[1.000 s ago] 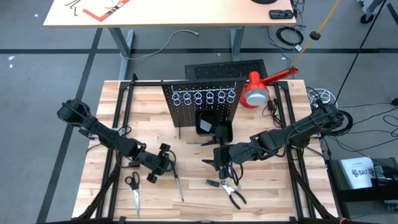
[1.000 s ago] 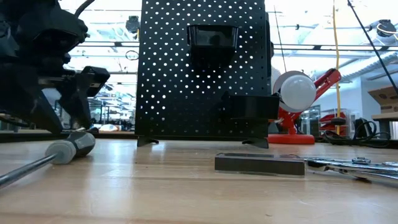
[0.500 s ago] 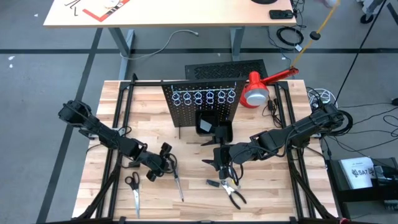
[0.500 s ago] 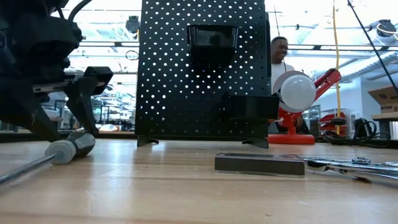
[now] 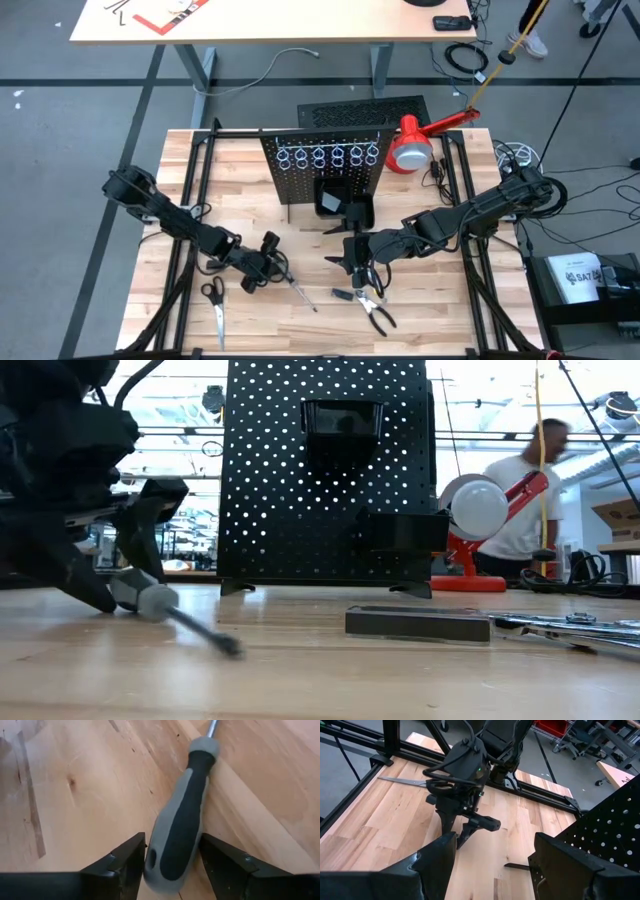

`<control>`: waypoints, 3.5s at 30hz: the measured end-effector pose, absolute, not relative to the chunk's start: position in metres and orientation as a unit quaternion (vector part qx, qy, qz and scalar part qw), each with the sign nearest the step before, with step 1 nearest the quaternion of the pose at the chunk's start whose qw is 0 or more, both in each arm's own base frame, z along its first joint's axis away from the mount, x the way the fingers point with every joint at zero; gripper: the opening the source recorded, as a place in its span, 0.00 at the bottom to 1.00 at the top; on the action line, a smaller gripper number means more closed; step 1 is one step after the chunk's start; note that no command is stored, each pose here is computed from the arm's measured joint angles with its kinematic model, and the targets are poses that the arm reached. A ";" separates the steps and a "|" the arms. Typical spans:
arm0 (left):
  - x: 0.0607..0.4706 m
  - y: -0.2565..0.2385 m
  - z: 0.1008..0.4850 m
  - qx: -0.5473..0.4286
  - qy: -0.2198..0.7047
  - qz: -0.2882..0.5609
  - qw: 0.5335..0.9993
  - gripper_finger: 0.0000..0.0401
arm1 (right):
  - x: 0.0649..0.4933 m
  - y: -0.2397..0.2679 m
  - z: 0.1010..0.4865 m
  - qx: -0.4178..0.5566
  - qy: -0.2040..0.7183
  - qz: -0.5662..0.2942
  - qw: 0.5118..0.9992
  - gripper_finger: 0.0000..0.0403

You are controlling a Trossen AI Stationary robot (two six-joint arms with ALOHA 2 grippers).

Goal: Hang tools onto peg board
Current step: Hang the screwdriver on the pegboard

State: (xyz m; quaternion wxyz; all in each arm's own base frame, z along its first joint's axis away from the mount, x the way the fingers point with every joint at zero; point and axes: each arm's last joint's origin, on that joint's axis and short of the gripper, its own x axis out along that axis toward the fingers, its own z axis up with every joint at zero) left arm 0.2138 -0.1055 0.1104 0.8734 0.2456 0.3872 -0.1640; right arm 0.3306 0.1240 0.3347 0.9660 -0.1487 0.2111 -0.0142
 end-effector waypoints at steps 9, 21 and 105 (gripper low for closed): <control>0.214 -0.106 0.109 0.217 0.395 -0.150 0.880 0.34 | 0.331 0.124 0.335 -0.149 0.211 -0.014 0.966 0.66; 0.209 -0.102 0.133 0.119 0.368 -0.105 0.916 0.34 | 0.332 0.126 0.337 -0.155 0.200 0.008 0.967 0.66; 0.225 -0.026 0.518 -0.132 0.274 0.053 0.951 0.34 | 0.368 0.137 0.456 -0.638 0.115 -0.202 0.734 0.66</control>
